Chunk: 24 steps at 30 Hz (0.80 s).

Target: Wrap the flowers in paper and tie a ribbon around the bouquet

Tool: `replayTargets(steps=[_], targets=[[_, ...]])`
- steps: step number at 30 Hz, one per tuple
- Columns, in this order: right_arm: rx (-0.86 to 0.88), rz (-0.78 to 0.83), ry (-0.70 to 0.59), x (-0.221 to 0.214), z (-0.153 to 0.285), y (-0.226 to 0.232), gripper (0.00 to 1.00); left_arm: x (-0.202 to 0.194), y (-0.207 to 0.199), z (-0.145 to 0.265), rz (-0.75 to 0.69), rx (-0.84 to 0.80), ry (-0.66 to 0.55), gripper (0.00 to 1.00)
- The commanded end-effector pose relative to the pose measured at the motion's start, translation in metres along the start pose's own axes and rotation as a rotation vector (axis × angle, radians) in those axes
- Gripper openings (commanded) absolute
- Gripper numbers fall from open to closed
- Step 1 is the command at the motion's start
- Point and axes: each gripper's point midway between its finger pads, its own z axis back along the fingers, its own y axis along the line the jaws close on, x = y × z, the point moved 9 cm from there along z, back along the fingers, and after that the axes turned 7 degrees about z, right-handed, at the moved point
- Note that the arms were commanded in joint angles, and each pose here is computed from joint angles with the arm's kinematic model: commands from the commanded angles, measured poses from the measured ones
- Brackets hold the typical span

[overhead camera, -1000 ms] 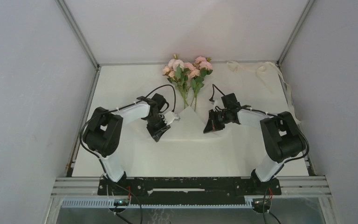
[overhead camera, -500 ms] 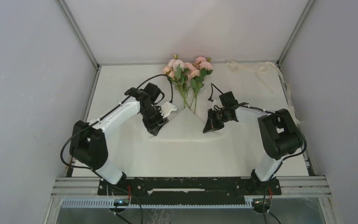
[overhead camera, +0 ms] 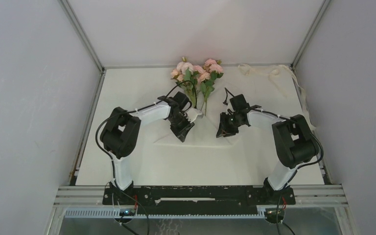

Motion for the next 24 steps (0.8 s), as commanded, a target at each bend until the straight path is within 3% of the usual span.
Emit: replayTargets(steps=[1,2,5,9,16,19,24], targets=[[-0.22,-0.047,-0.123,0.009,0.04,0.011,0.48,0.006,0.001,-0.002,0.043,0.01,-0.038,0.31],[-0.27,-0.066,-0.155,0.007,0.051,0.012,0.53,0.003,0.001,-0.003,0.044,0.012,-0.034,0.31],[-0.357,-0.154,-0.24,-0.009,0.077,0.02,0.58,0.0,0.001,-0.007,0.057,0.003,-0.03,0.31],[-0.291,-0.36,-0.275,-0.037,0.065,0.035,0.6,0.0,0.0,-0.009,0.069,-0.005,-0.037,0.31],[-0.295,-0.696,-0.104,-0.046,0.005,0.039,0.61,-0.001,-0.001,-0.005,0.076,-0.003,-0.058,0.31],[-0.35,-0.74,-0.043,-0.049,-0.018,0.031,0.61,-0.001,-0.001,-0.003,0.076,0.0,-0.068,0.31],[-0.485,-0.766,-0.052,-0.056,-0.028,0.015,0.6,0.002,-0.003,0.006,0.058,0.01,-0.087,0.32]])
